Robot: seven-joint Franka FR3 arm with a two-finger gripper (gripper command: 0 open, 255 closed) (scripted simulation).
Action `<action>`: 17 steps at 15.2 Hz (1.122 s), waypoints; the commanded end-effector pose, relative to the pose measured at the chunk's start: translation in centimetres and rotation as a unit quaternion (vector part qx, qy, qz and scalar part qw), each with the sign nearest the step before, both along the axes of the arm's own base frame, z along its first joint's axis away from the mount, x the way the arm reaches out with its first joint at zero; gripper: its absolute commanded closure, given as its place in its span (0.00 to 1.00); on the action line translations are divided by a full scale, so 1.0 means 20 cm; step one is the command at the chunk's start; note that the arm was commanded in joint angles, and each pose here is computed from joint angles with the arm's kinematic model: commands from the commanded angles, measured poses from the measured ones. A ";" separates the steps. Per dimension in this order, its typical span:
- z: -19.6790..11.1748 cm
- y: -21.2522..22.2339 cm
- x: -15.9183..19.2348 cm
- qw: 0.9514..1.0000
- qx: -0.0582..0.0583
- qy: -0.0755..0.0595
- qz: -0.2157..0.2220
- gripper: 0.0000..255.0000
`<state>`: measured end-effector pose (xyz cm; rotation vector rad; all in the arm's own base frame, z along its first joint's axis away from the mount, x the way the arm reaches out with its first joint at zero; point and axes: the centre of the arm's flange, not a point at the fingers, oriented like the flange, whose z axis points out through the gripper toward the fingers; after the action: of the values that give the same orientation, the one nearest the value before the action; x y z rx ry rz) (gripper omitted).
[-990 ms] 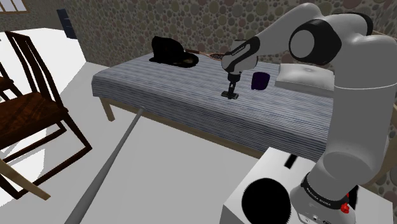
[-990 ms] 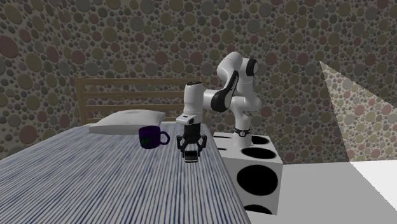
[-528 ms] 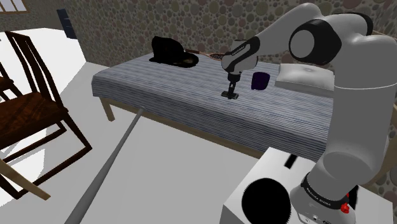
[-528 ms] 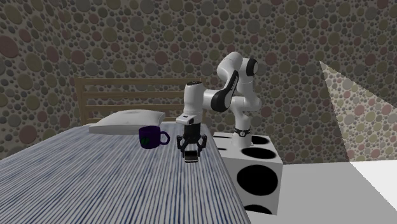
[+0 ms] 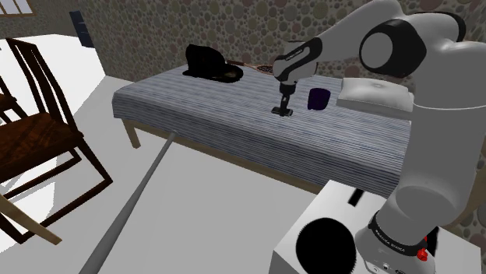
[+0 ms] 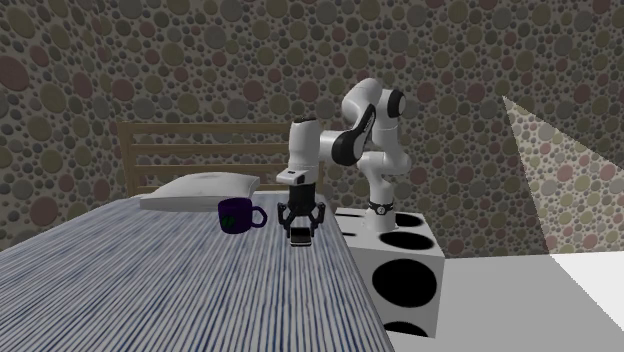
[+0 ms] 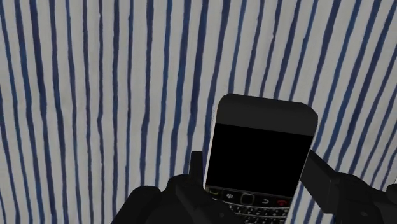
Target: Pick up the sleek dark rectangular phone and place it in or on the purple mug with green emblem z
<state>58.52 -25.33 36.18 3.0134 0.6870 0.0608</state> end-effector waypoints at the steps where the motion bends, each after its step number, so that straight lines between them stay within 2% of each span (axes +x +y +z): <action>1: 0.06 0.00 0.00 1.000 0.000 0.000 0.000 1.00; 17: 0.48 0.00 0.00 1.000 0.000 0.000 0.000 1.00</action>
<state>58.58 -25.23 45.19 3.0132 0.6872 0.0612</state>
